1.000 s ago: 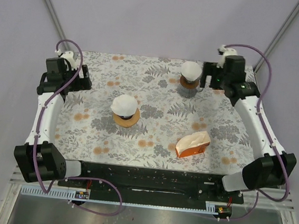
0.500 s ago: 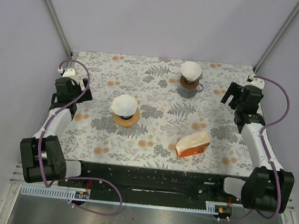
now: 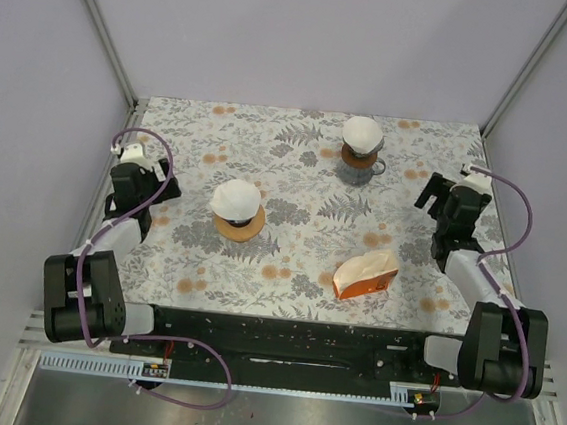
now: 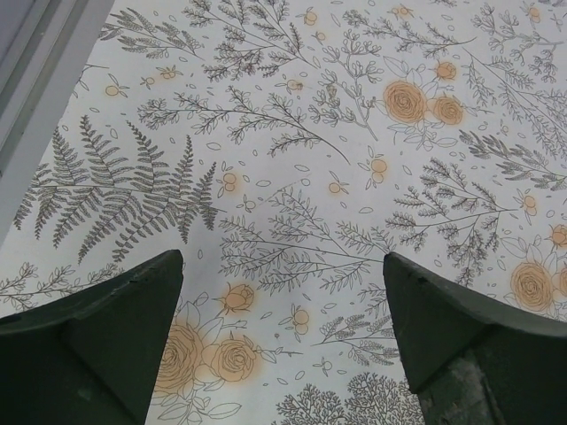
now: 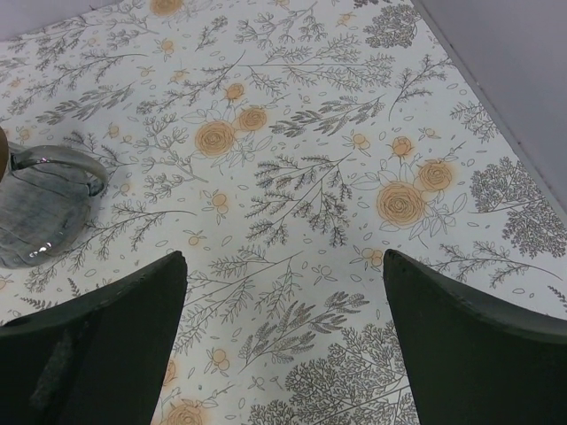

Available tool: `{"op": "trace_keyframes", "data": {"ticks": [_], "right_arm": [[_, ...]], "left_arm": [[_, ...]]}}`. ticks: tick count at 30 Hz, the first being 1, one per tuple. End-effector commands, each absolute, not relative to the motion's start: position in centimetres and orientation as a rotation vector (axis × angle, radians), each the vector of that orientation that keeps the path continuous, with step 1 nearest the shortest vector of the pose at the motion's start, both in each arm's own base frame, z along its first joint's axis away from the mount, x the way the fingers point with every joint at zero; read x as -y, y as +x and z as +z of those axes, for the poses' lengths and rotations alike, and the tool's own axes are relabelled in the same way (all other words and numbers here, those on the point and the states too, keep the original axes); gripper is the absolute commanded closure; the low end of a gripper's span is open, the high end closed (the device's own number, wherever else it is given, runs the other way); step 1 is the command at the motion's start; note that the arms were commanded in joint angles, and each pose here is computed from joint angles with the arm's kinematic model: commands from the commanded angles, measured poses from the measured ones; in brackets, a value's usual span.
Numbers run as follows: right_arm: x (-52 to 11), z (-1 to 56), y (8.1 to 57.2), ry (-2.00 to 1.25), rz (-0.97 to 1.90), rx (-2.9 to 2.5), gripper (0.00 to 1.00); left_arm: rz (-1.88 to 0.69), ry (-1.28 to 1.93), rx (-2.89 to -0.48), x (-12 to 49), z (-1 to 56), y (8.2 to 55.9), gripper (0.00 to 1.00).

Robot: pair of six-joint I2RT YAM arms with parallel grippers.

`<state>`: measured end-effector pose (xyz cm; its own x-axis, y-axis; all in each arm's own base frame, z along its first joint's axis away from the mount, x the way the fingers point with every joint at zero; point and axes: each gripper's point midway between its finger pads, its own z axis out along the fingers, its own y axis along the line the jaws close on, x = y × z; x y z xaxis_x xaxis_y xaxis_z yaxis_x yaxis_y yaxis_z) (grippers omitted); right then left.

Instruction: Place the coffee filter in the dripper

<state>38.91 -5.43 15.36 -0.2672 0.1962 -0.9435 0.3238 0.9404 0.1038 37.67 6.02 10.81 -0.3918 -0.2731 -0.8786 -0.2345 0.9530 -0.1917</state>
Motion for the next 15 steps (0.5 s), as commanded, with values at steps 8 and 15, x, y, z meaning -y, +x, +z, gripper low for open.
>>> {"op": "trace_keyframes", "data": {"ticks": [8,15], "right_arm": [[5.8,15.1,39.6,0.355,-0.145,-1.726,0.01],[5.7,14.6,39.6,0.349,-0.137,-1.721,0.01]], "left_arm": [[-0.101,-0.306,-1.891,-5.0,12.0,39.2,0.01],[-0.051,-0.246,-1.866,-4.3,11.9,39.0,0.01]]}}
